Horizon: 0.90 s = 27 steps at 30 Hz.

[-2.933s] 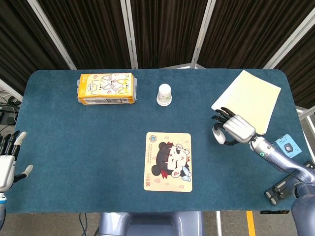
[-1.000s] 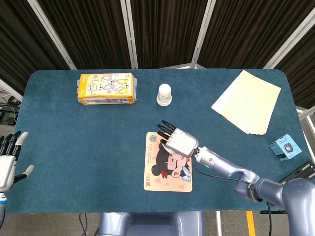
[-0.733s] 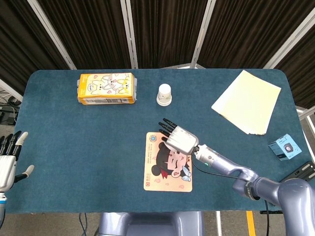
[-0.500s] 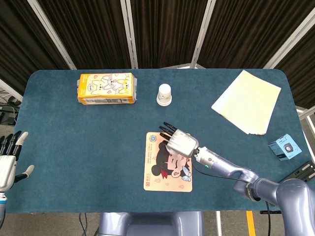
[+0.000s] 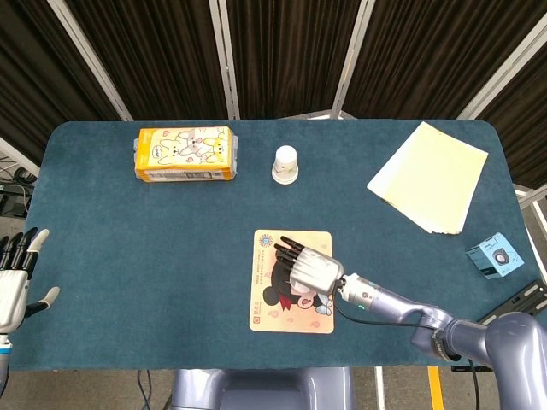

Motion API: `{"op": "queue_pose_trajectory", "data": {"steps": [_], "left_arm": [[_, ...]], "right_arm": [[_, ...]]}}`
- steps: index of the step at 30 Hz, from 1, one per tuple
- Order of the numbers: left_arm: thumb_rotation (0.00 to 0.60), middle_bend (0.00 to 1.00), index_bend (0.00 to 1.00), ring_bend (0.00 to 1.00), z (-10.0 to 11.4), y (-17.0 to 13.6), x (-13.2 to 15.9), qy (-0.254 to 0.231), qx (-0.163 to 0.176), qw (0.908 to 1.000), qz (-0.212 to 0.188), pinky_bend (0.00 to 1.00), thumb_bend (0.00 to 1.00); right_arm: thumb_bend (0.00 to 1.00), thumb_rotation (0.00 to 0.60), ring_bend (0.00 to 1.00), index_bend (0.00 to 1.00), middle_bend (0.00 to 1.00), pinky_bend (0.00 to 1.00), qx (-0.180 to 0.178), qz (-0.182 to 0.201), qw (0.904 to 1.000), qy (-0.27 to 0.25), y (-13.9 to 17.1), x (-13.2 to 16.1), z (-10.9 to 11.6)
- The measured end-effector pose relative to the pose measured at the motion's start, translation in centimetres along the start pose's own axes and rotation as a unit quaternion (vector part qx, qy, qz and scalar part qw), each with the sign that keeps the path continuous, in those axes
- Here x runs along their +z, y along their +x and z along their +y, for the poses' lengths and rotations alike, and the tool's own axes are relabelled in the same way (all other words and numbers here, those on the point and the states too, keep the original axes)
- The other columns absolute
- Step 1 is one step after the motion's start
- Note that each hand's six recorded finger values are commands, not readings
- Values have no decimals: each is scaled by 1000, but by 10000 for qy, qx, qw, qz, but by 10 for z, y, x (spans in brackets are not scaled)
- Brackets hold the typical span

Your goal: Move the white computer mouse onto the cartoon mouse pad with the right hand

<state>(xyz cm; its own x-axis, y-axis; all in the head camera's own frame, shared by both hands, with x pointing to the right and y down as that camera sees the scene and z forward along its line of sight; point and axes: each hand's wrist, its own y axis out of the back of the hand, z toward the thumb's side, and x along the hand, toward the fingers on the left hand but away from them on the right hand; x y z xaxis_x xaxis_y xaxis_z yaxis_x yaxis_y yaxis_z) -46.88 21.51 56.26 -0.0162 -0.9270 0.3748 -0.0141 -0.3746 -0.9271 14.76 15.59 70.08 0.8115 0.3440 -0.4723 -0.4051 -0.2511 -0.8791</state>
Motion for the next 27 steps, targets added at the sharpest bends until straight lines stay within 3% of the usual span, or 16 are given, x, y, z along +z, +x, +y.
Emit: {"op": "queue_pose_trajectory", "data": {"steps": [19,27], "left_arm": [[600,0,0,0,0,0,0,-10,-2,10000,-1,0,236],[600,0,0,0,0,0,0,-25,-5,10000,-6,0,236]], "right_arm": [[81,600,0,386,68,0,38,299,9995,31,7,28,1],[84,600,0,342,54,0,-24,200,9997,134,10,22,10]]}}
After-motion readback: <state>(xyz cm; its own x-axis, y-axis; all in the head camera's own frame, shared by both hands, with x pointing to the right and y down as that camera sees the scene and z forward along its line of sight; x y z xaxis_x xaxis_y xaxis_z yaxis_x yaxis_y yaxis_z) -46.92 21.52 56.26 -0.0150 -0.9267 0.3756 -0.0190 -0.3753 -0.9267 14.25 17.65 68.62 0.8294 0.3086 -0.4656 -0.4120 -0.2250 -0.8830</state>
